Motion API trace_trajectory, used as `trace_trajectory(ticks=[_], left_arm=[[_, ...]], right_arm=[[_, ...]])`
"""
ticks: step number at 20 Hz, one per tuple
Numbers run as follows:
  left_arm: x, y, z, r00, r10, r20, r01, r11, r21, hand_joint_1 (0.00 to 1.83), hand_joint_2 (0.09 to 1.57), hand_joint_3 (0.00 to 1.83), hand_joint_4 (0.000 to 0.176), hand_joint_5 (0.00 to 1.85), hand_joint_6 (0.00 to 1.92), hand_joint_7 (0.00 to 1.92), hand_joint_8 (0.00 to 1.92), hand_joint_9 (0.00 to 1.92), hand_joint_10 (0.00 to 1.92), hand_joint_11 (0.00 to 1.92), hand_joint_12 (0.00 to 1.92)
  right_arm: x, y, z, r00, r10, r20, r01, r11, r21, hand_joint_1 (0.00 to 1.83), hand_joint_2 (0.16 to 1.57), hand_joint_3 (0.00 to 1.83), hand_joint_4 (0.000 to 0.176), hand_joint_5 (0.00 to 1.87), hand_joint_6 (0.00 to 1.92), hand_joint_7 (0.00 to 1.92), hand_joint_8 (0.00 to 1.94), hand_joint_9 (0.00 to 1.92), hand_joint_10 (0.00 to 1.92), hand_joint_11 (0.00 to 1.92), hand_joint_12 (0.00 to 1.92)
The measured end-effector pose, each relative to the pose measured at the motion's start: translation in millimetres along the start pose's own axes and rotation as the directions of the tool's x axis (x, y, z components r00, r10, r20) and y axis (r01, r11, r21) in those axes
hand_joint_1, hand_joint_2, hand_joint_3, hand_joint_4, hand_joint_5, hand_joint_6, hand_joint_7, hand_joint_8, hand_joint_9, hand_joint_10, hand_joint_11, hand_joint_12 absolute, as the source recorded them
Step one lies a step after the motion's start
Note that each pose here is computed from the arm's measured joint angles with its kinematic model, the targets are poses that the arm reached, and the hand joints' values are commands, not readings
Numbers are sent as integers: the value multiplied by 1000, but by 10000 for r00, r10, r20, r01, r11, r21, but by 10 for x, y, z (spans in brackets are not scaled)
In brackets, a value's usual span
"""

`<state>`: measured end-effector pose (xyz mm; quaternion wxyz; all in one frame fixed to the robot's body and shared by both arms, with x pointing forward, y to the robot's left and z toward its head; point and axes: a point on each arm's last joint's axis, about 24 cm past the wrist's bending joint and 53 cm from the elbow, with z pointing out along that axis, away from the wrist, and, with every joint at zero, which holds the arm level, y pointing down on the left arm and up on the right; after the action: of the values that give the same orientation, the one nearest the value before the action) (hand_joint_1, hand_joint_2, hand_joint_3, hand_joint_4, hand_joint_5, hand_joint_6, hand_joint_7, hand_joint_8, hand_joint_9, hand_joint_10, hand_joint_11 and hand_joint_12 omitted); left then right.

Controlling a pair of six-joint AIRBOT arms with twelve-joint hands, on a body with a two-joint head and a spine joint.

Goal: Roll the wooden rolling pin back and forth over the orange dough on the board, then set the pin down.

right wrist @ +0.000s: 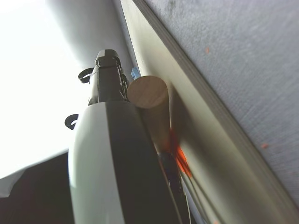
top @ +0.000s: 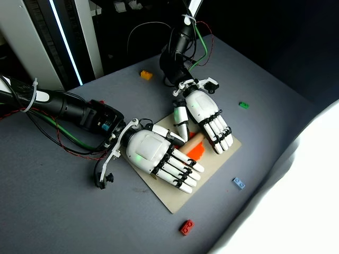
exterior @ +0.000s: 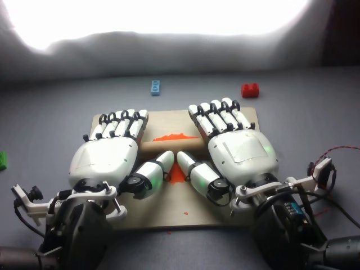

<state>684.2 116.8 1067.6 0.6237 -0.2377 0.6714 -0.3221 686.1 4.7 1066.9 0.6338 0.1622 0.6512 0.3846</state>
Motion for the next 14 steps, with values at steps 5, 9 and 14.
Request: trace_trajectory(ticks=[5, 9, 14], left_arm=[[-22, 12, 35, 10000, -84, 45, 84, 10000, -10, 0, 1443, 13, 0, 13, 1, 0, 0, 0, 0, 0, 161], [-52, 16, 75, 9998, -155, 86, 155, 9999, -9, 0, 1450, 11, 0, 34, 5, 24, 4, 5, 1, 0, 147], [-68, 30, 105, 9998, -165, 112, 165, 9999, -7, 0, 1438, 3, 0, 21, 0, 27, 3, 12, 4, 0, 142]], right_arm=[[-26, -37, 45, 9999, -120, 49, 121, 9999, -39, 0, 1391, 26, 0, 74, 20, 80, 6, 37, 12, 0, 0], [-45, -77, 72, 9998, -169, 95, 169, 9999, 14, 0, 1407, 33, 0, 81, 23, 77, 4, 32, 9, 0, 0], [-60, -87, 99, 9999, -127, 115, 126, 9999, 34, 0, 1411, 34, 0, 96, 28, 93, 10, 40, 13, 0, 0]])
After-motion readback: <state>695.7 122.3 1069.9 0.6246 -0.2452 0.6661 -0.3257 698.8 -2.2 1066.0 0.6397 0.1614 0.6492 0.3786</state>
